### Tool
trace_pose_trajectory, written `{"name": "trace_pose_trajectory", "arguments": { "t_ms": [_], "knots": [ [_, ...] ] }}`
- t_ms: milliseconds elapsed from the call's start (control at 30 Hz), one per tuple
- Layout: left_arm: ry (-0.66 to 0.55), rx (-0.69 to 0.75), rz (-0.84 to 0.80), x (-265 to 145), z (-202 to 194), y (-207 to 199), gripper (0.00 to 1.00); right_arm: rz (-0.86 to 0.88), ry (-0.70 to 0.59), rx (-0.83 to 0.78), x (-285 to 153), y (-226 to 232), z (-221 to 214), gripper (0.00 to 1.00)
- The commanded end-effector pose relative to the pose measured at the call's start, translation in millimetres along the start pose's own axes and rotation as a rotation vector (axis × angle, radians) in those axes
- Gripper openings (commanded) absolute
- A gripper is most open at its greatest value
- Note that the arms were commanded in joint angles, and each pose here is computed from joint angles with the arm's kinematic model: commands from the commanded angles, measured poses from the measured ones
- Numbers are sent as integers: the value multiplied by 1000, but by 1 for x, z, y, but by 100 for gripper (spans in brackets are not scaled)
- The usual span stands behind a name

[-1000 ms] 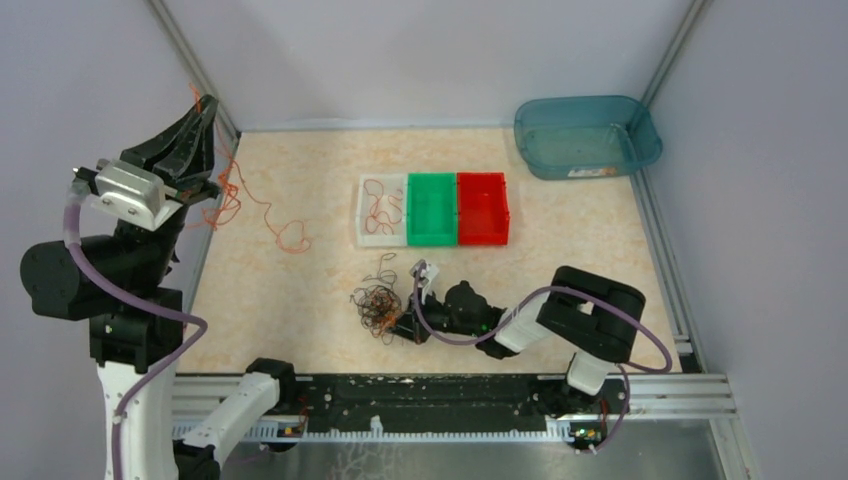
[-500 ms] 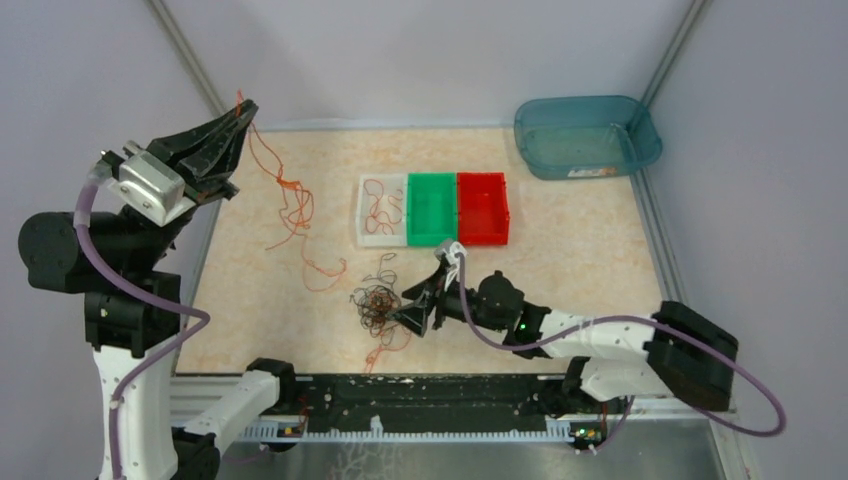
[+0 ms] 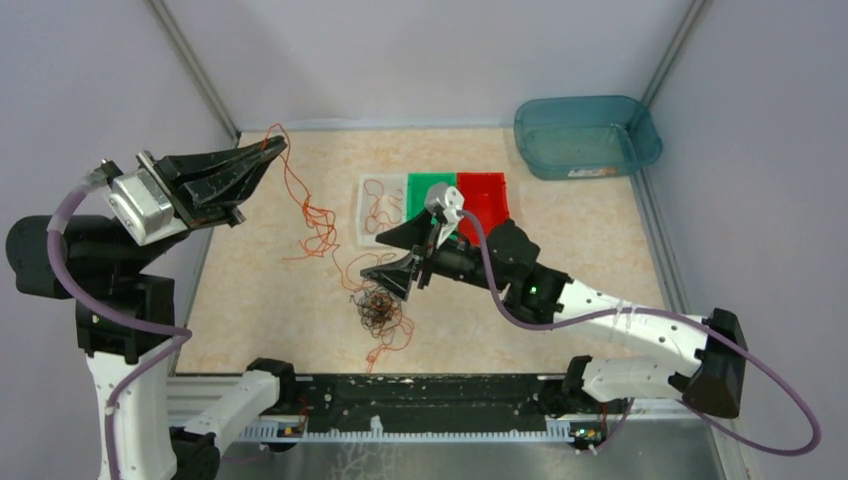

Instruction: Untangle the cables

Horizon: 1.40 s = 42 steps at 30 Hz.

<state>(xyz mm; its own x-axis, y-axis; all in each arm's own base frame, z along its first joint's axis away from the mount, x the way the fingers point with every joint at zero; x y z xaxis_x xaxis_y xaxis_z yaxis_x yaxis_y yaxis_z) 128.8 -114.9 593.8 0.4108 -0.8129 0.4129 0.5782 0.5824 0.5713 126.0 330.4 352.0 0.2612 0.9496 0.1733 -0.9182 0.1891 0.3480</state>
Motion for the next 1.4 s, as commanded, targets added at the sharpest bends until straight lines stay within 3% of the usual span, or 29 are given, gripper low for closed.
{"name": "trace_pose_trajectory", "arguments": {
  "t_ms": [0,200,500,833,900,933,967,1033,1100,1267,1367],
  "knots": [
    [-24,-28,-70,-2,12,-10,0,123,-81,-71,19,29,52,73],
    [-28,-48,-104,-3,16,-15,0,217,-124,-84,45,45,81,68],
    [-13,-27,-92,-6,14,-16,0,375,-132,-45,62,62,83,70],
    [-4,-35,-90,-7,10,-17,0,282,-179,-28,81,47,86,33],
    [1,-39,-91,-7,9,-18,0,241,-209,-22,82,42,90,35],
    [5,-43,-90,-8,8,-18,0,229,-221,-23,83,41,91,47],
    [8,-45,-89,-8,7,-18,0,215,-230,-25,84,40,91,50],
    [12,-50,-88,-8,5,-19,0,169,-256,-33,84,37,92,48],
    [15,-57,-88,-8,4,-19,0,122,-293,-35,86,33,95,43],
    [21,-47,-79,-9,4,-19,0,78,-305,-51,84,28,93,6],
    [25,7,-59,-11,6,-15,0,29,-282,-61,75,20,83,0]
  ]
}}
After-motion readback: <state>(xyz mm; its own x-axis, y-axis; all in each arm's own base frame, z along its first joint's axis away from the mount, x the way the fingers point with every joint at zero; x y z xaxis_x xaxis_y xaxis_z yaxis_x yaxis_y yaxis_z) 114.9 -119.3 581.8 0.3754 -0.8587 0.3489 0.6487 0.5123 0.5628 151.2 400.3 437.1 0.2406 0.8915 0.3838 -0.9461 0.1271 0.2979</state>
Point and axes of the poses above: each gripper's point midway between its finger pads, its own x axis out along the fingers, its own y axis along the line the jaws close on, z = x × y, the point moved 5 cm from there along -x, back along the fingers, and after that the axes turned 6 degrees about x, right-handed, at the moved point
